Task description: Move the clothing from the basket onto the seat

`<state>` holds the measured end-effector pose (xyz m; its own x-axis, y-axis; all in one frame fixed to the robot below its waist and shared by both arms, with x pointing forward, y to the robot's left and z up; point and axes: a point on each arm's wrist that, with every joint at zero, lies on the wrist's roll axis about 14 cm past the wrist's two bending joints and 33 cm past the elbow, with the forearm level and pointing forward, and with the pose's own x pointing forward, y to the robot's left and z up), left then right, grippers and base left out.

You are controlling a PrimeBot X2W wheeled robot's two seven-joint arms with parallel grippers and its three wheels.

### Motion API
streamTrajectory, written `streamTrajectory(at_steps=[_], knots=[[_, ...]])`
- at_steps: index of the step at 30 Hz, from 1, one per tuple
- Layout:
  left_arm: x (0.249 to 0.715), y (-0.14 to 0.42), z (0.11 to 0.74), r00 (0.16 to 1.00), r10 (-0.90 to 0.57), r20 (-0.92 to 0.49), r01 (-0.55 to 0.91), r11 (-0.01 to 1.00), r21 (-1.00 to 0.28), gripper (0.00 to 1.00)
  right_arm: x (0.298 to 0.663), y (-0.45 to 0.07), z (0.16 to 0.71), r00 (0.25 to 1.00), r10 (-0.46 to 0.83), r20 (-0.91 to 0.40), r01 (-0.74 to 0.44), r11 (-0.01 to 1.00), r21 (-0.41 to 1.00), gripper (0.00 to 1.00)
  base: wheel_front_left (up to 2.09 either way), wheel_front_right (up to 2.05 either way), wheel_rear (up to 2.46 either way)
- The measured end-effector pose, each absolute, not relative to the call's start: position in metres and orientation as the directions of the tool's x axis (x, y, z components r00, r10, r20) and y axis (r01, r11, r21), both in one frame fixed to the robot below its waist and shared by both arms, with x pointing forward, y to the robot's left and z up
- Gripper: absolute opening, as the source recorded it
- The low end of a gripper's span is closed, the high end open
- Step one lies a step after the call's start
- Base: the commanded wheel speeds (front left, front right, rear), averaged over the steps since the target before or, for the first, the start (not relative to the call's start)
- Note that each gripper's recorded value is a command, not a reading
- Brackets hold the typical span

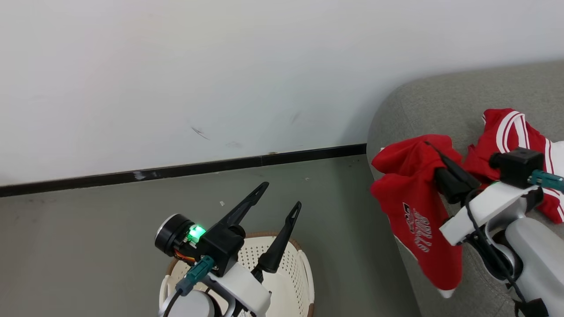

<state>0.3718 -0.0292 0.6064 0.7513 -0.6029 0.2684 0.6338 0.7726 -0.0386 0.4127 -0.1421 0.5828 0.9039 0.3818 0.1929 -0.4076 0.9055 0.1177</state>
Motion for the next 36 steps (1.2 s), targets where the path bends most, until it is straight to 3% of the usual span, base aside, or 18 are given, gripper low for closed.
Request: streamTrajectory(at_steps=[10, 29, 36], knots=[[0.356, -0.062, 0.603, 0.678, -0.679, 0.28, 0.716, 0.696, -0.045, 1.0, 0.393, -0.217, 0.59, 0.957, 0.169, 0.237, -0.206, 0.969, 0.139, 0.0, 0.0, 0.0, 0.0], [0.32, -0.113, 0.579, 0.55, -0.801, 0.237, 0.832, 0.549, -0.077, 1.0, 0.331, -0.285, 0.584, 0.967, -0.045, 0.251, 0.013, 0.992, 0.126, 0.0, 0.0, 0.0, 0.0], [0.313, -0.123, 0.573, 0.522, -0.824, 0.221, 0.852, 0.517, -0.087, 1.0, 0.32, -0.285, 0.578, 0.968, -0.067, 0.242, 0.035, 0.99, 0.136, 0.0, 0.0, 0.0, 0.0]])
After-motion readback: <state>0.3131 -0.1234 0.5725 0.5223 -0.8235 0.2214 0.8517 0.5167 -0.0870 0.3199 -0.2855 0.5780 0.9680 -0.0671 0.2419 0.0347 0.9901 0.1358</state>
